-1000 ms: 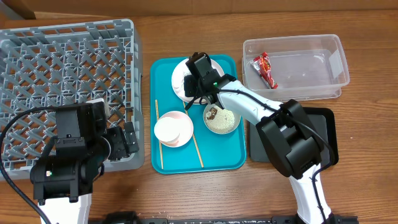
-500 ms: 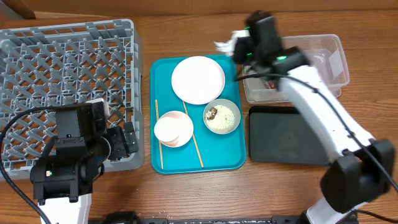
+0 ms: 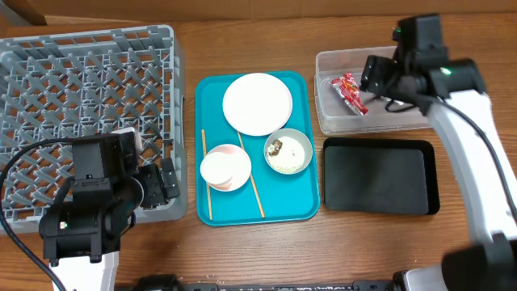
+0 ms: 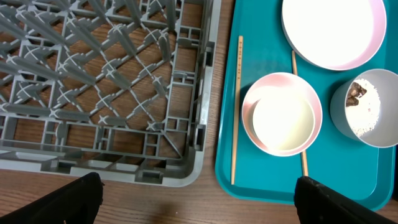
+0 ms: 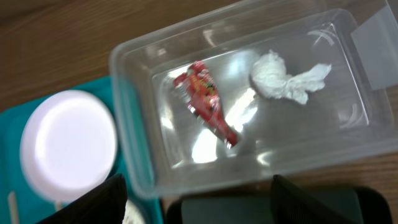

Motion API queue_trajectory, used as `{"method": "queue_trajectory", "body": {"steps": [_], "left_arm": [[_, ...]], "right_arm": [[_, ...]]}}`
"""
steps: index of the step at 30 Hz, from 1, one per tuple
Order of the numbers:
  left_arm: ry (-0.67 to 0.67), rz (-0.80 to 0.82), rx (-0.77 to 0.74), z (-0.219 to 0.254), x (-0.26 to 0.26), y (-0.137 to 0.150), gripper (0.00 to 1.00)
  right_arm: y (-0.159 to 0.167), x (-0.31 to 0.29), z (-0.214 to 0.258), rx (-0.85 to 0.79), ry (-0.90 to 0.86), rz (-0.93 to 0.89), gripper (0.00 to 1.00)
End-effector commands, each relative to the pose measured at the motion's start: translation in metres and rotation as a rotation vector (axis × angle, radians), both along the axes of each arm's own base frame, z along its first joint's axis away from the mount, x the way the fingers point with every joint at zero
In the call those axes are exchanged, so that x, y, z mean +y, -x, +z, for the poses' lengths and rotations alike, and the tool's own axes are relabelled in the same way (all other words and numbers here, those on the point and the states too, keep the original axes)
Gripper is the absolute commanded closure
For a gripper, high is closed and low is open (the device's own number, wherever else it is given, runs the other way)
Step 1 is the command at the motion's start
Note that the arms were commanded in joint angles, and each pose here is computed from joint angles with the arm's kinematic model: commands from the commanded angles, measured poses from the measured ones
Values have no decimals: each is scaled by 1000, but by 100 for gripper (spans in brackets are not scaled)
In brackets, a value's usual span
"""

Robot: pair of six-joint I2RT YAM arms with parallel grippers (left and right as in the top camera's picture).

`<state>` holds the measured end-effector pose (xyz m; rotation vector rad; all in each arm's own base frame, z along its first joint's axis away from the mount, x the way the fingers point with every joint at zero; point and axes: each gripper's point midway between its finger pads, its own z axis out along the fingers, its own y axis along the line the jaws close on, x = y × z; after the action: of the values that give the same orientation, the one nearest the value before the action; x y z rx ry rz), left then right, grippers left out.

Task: Sort waste into correct bins and load items into the dishwasher
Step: 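Grasp the crumpled tissue on the plate with the right gripper, then drop the tissue into the clear bin with the right gripper, then grasp the rim of the metal rice bowl with the right gripper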

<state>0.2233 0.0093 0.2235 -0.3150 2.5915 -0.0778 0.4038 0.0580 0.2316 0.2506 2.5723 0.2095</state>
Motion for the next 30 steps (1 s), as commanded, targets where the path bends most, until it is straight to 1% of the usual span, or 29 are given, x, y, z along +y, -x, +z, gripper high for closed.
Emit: {"method": "queue_trajectory", "body": {"steps": [1,4,6,10,12,13,15,18,20,21,25,28,29,30], "left_arm": [[-8,9,-24,8,3,-2,0],[-8,9,-24,8,3,-2,0],[-8,9,-24,8,3,-2,0],[-7,9,-22,8,3,-2,0],[-7,9,-18,7,3,-1,0],[-7,9,-16,7,3,-1,0],[-7,9,-11,7,2,0,0],[-6,9,-6,6,2,1,0],[-6,9,-5,6,2,2,0],[-6,9,-5,6,2,2,0],[-6,9,-5,6,2,2,0],[-6,9,-5,6,2,2,0],[-6,9,-5,6,2,2,0],[-6,9,-5,6,2,2,0]], "right_arm": [[39,35,27,-2,-107,256,21],[68,58,15,101,-157,335,22],[78,75,3,135,-153,385,22],[104,134,-33,172,-126,567,24],[114,159,-57,167,-86,641,33],[118,170,-68,166,-71,673,39],[127,191,-91,161,-55,733,45],[133,207,-118,150,-13,776,52],[135,215,-133,155,8,795,53],[136,219,-143,167,22,804,53],[130,223,-178,217,55,797,61],[128,225,-188,227,58,797,65],[127,226,-188,223,57,797,68],[126,226,-188,219,59,795,69]]}}
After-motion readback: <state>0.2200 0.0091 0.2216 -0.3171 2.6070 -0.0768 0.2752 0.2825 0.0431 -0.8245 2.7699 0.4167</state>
